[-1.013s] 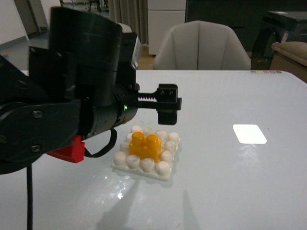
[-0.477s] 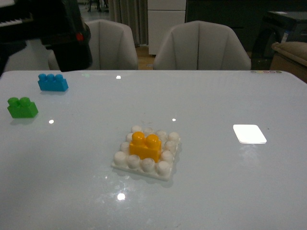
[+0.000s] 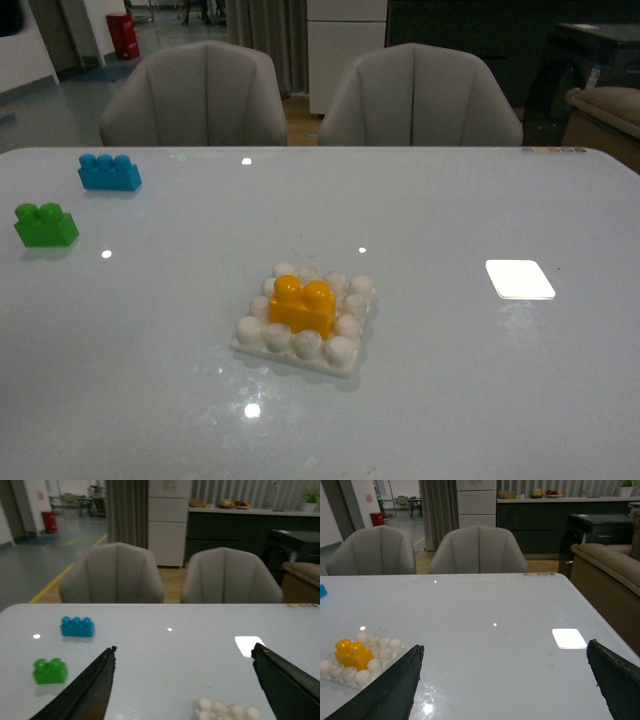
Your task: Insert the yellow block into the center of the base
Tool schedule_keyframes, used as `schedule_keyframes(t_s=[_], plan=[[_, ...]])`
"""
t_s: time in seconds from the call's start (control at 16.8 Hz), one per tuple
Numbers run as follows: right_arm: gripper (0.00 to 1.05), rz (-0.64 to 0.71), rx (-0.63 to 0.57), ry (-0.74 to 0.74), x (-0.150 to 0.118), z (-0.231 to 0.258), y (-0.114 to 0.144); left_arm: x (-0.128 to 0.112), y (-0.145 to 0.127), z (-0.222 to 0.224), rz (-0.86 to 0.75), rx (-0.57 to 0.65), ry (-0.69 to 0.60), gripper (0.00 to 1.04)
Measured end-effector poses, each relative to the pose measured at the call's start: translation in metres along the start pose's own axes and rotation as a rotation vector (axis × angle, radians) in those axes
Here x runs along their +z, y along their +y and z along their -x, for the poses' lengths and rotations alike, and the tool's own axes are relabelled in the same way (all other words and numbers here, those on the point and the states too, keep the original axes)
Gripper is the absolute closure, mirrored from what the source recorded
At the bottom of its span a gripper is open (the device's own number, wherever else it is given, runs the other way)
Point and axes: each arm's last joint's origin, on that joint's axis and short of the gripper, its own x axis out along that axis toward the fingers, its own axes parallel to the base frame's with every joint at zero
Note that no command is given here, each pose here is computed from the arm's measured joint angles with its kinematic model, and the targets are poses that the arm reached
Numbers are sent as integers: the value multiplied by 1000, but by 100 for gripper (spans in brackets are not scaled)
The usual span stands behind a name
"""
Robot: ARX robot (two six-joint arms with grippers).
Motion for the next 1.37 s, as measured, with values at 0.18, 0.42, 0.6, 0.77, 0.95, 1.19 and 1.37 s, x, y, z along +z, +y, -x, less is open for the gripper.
schedule_keyframes(t_s=[0.18,0.42,0.6,0.77,0.95,1.19,1.37], plan=[[6,0,0,0,0,0,0,-27,27,22,-55,56,43,52],[6,0,0,0,0,0,0,-48,54,55,-59,48,40,103],[6,0,0,0,0,0,0,-62,73,79,-59,36,44,103],[6,0,0,0,0,0,0,-64,75,87,-59,36,34,103],[6,0,0,0,0,0,0,-73,76,93,-59,40,35,103],[6,0,0,0,0,0,0,-70,76,100,-59,40,17,103],[6,0,0,0,0,0,0,-70,75,104,-59,40,18,103]])
